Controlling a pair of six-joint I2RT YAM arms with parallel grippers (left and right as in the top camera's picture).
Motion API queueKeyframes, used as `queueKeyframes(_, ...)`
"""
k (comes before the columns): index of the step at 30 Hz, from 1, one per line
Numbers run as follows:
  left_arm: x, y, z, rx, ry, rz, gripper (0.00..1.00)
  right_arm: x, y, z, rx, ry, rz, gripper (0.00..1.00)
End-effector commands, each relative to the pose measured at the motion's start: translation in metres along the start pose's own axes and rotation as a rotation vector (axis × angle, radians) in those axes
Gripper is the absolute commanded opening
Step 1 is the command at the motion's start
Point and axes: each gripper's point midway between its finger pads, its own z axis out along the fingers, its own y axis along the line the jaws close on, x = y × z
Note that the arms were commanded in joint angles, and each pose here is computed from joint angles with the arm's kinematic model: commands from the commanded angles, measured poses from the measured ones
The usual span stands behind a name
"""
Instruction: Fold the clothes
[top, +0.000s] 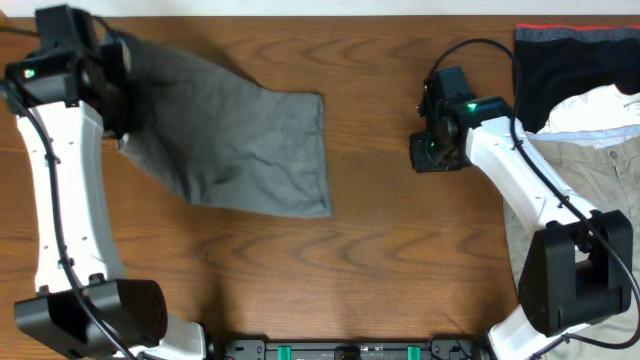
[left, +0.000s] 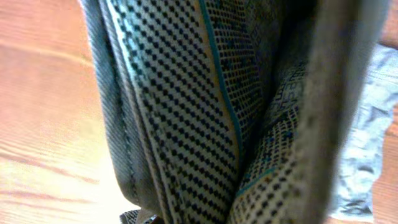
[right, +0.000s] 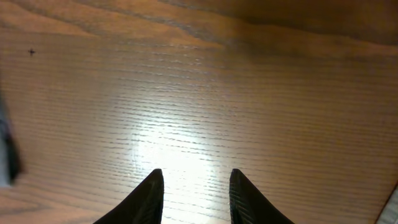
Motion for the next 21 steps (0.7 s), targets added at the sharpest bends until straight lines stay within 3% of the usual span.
queueKeyframes(1, -0.004, -0.004, -0.011, -0.079, -0.029, 0.056, 0.06, 0.001, 0.002, -0.001, -0.023, 0.003, 0.016, 0.33)
queueKeyframes(12, 0.008, -0.08, 0.032, -0.079, 0.071, 0.182, 0.06, 0.002, 0.009, -0.001, -0.037, 0.007, 0.003, 0.31)
queueKeyframes(21, 0.029, -0.133, 0.083, -0.085, 0.175, 0.092, 0.06, 0.004, 0.015, -0.001, -0.06, 0.012, -0.003, 0.31)
